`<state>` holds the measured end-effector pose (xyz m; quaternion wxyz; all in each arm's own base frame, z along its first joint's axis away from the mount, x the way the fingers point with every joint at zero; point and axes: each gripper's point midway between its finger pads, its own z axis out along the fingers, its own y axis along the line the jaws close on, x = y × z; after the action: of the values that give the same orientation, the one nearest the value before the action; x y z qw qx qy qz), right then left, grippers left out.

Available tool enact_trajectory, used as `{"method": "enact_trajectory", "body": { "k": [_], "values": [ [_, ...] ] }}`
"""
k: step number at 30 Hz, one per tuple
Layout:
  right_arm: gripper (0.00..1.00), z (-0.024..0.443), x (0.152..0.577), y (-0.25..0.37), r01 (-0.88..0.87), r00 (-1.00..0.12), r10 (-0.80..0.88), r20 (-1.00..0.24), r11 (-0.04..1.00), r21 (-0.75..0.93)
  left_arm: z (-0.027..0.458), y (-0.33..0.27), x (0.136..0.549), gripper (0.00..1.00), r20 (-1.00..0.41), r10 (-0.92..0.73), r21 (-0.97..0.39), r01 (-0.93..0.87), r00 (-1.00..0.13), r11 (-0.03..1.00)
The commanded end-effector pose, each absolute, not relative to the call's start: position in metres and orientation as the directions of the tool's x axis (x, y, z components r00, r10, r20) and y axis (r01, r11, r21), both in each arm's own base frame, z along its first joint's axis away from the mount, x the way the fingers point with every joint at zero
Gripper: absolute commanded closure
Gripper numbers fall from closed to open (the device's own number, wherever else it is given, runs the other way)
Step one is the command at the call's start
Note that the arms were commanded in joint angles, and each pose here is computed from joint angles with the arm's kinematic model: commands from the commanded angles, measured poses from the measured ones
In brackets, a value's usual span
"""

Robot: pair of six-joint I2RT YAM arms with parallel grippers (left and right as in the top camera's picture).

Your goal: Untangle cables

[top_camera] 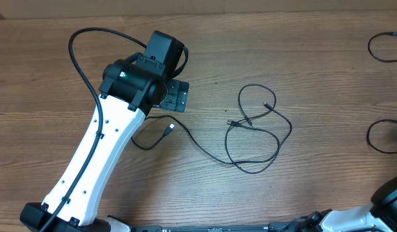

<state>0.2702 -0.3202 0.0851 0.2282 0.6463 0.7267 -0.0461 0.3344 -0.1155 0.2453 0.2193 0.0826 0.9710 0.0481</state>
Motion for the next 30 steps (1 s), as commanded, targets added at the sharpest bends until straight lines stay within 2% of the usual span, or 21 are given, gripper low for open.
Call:
{"method": "enact_trajectory", "body": {
  "k": [1,8,16,22,30],
  "values": [
    [0.0,0.124,0.275,-0.327,0.944,-0.056,0.884,-0.464,0.199,0.264,0.247,-0.116,0.337,0.0,-0.422,0.184,0.127,0.143,-0.887,0.981],
    [0.0,0.11,0.258,-0.306,0.962,-0.092,0.922,-0.375,0.179,0.204,0.247,-0.116,0.337,0.0,-0.422,0.184,0.127,0.143,-0.887,0.981],
    [0.0,0.095,0.231,-0.27,0.98,-0.131,0.968,-0.215,0.16,0.122,0.247,-0.116,0.337,0.0,-0.422,0.185,0.127,0.144,-0.887,0.981],
    [0.0,0.091,0.229,-0.235,0.972,-0.158,0.986,-0.051,0.164,0.169,0.247,-0.116,0.337,0.0,-0.422,0.185,0.127,0.144,-0.887,0.981],
    [0.0,0.092,0.246,-0.208,0.919,-0.337,0.941,-0.018,0.333,0.211,0.247,-0.116,0.337,0.0,-0.422,0.184,0.127,0.143,-0.887,0.981]
  ]
}}
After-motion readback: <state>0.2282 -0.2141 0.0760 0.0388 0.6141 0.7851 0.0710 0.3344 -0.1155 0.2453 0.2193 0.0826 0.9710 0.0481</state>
